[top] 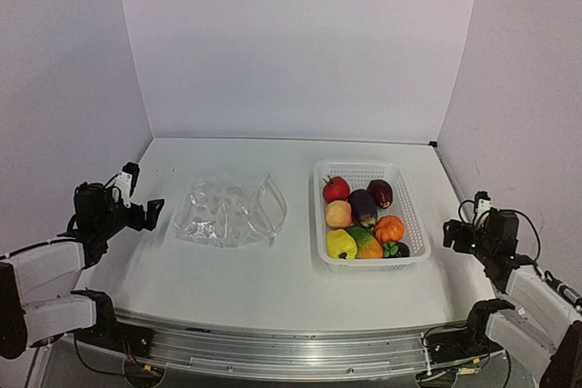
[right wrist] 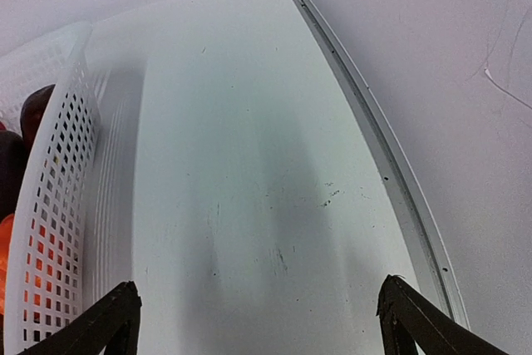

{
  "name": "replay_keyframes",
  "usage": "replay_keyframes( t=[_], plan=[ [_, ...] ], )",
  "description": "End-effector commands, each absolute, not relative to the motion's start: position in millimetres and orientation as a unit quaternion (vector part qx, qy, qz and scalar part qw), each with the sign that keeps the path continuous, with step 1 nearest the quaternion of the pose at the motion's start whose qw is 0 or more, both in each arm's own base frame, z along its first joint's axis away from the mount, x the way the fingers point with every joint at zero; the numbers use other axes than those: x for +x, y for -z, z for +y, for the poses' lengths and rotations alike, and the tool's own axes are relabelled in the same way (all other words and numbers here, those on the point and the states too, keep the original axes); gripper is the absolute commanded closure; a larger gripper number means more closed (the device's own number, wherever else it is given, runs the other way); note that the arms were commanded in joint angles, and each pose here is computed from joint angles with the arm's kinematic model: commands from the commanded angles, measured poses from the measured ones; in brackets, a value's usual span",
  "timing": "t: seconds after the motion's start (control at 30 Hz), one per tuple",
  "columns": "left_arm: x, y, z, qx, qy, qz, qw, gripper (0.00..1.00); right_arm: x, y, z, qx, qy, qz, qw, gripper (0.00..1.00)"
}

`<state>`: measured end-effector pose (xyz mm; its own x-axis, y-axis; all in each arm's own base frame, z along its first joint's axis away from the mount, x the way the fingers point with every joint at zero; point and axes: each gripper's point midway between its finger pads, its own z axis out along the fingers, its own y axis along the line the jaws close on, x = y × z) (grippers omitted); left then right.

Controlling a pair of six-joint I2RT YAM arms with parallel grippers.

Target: Open the zip-top bag and remove the fake food

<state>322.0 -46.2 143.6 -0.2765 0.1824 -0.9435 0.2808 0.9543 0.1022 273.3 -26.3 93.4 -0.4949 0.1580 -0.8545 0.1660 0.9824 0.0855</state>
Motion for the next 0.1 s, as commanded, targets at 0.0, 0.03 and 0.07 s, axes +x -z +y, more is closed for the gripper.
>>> replay_keyframes(
  t=[0.0,0.03,0.07],
  plan=[
    [324.4,-163.9,-49.8,0.136,0.060,0.772,0.618,0.00,278.3,-95.7,-28.2,0.101,0.004,0.857,0.506,0.05],
    [324.8,-163.7,-49.1,0.132,0.060,0.773,0.617,0.00,278.3,-94.4,-28.5,0.101,0.005,0.858,0.503,0.05],
    [325.3,-164.4,-48.5,0.127,0.062,0.773,0.618,0.00,278.2,-92.0,-28.5,0.101,0.005,0.860,0.500,0.05]
  ],
)
